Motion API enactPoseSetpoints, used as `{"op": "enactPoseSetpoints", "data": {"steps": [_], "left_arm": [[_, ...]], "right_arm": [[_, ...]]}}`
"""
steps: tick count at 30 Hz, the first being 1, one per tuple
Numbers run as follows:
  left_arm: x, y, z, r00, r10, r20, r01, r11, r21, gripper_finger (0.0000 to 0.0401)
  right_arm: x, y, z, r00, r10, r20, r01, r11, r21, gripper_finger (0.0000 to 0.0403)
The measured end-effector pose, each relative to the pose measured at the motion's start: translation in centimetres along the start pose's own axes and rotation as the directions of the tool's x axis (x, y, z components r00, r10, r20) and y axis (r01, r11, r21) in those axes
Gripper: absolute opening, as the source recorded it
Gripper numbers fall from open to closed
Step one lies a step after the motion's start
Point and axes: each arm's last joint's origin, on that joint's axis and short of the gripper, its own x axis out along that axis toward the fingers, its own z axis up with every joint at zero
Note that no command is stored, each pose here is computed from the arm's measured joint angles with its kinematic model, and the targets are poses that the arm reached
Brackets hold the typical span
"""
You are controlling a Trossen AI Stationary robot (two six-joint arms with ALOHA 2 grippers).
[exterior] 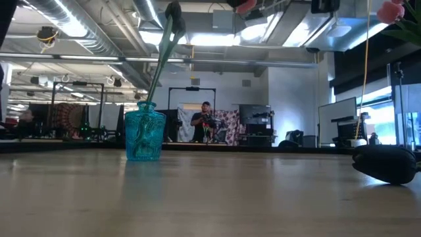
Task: Sort flowers into vase by color
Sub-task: Put the pink tulip into the purple vase
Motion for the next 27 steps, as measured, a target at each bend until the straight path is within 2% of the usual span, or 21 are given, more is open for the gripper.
{"op": "enactPoseSetpoints", "data": {"steps": [4,7,15,19,23,27], "left_arm": [[0.0,0.0,0.0,1.0,-0.002,0.001,0.002,1.0,0.002,0.0004],[0.0,0.0,0.0,1.0,-0.002,-0.001,0.002,1.0,0.001,0.0004],[-0.3,-0.1,0.2,1.0,-0.004,0.006,0.004,1.0,0.003,0.0007],[-0.6,-0.1,0.5,1.0,-0.001,0.011,0.001,1.0,-0.001,0.0026],[-1.0,-0.1,0.9,1.0,-0.003,0.02,0.003,1.0,-0.03,0.0062],[-1.5,-0.2,1.2,1.0,0.003,-0.008,-0.004,0.991,-0.132,0.0102]], "right_arm": [[0.5,0.1,0.4,1.0,0.025,0.018,-0.025,1.0,0.012,0.0206],[1.0,-0.2,0.4,1.0,0.012,-0.002,-0.012,0.999,0.038,0.0185],[1.3,-0.4,0.5,1.0,-0.007,0.013,0.007,1.0,0.031,0.0075],[1.3,-0.5,0.5,1.0,-0.018,0.014,0.017,1.0,0.017,0.002],[1.3,-0.6,0.5,0.999,-0.03,0.011,0.03,0.999,-0.014,0.0015],[1.1,-0.5,0.5,0.999,-0.028,0.023,0.03,0.997,-0.077,0.0017]]}}
